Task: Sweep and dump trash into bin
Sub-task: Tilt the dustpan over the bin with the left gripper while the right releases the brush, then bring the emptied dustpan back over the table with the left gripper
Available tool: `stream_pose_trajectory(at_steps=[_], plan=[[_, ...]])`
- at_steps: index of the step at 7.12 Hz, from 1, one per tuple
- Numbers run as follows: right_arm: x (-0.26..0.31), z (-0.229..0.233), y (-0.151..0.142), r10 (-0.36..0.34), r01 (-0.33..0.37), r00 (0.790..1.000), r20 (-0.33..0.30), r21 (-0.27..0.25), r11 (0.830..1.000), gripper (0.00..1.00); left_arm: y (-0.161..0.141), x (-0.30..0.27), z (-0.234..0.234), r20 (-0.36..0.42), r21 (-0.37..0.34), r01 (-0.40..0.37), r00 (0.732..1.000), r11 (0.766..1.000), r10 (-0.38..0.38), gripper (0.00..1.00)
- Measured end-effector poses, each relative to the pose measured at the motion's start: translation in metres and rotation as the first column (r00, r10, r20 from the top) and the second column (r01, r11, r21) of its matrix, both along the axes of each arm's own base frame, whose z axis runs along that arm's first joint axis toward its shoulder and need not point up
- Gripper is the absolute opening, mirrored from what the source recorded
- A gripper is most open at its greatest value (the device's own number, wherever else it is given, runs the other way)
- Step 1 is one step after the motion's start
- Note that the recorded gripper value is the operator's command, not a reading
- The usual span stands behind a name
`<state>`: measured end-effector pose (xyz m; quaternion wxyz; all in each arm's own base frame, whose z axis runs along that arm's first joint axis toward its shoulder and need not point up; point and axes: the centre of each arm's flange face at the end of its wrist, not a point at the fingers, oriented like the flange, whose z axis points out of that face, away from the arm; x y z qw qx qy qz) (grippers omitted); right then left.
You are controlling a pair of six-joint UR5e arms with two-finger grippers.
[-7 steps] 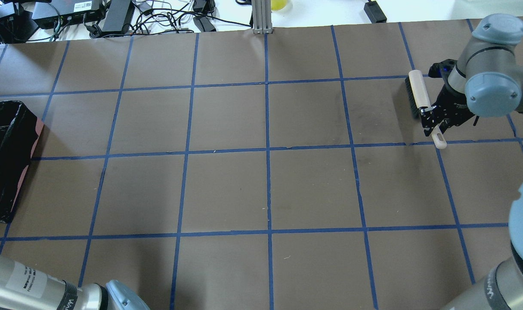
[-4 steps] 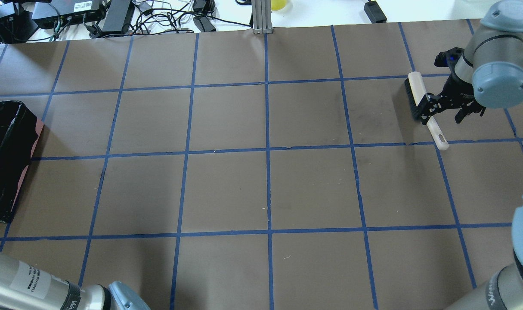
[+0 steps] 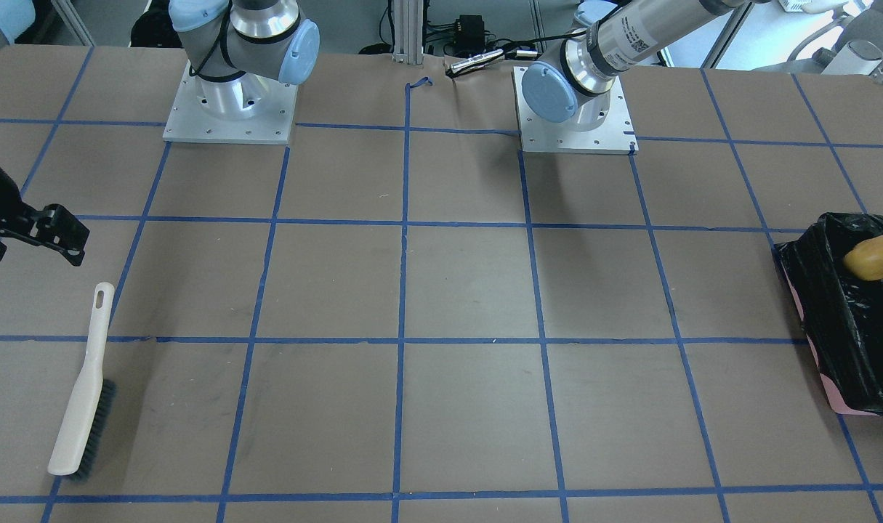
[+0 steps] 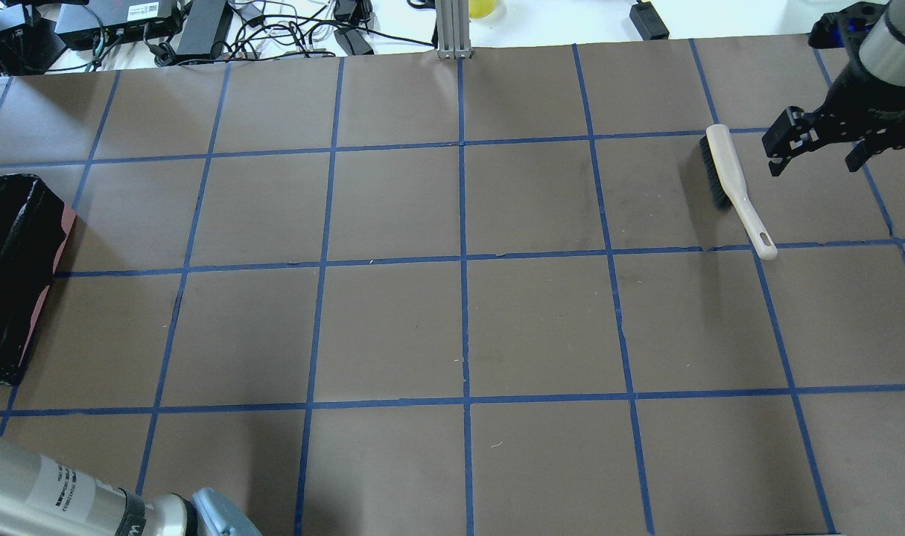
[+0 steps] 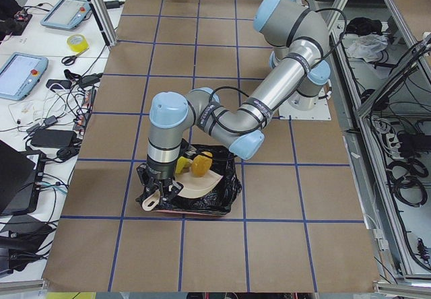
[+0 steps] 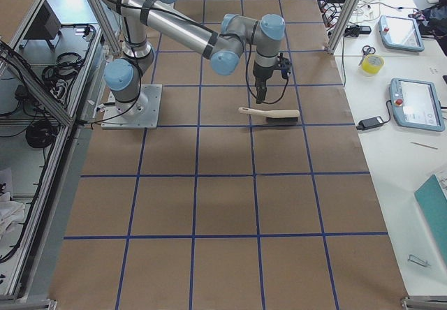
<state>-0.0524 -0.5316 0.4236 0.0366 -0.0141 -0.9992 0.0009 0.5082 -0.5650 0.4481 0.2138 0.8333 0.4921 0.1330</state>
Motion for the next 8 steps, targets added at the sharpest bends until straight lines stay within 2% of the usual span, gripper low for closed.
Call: stream_pose_trajectory(at_steps=[2, 4, 6, 8], plan=[[0.015, 0.042, 0.021, 0.002, -0.002, 1.0, 0.015, 0.018, 1.0, 1.0, 0.004, -0.007, -0.007, 0.065, -0.011, 0.023, 0.998, 1.0, -0.022, 0.25], [0.062, 0.049, 0.02, 0.012, -0.013, 1.0, 0.028, 0.023, 1.0, 1.0, 0.008, -0.02, -0.007, 0.144, -0.028, 0.058, 0.988, 0.998, -0.054, 0.24], [0.129, 0.05, 0.026, 0.092, -0.092, 0.995, 0.024, 0.024, 0.995, 1.0, 0.011, -0.036, 0.003, 0.214, -0.038, 0.087, 0.974, 0.996, -0.077, 0.24], [0.164, 0.055, 0.034, 0.102, -0.103, 0.994, 0.027, 0.008, 0.995, 1.0, 0.016, -0.059, 0.012, 0.283, -0.022, 0.109, 0.954, 0.994, -0.098, 0.2]])
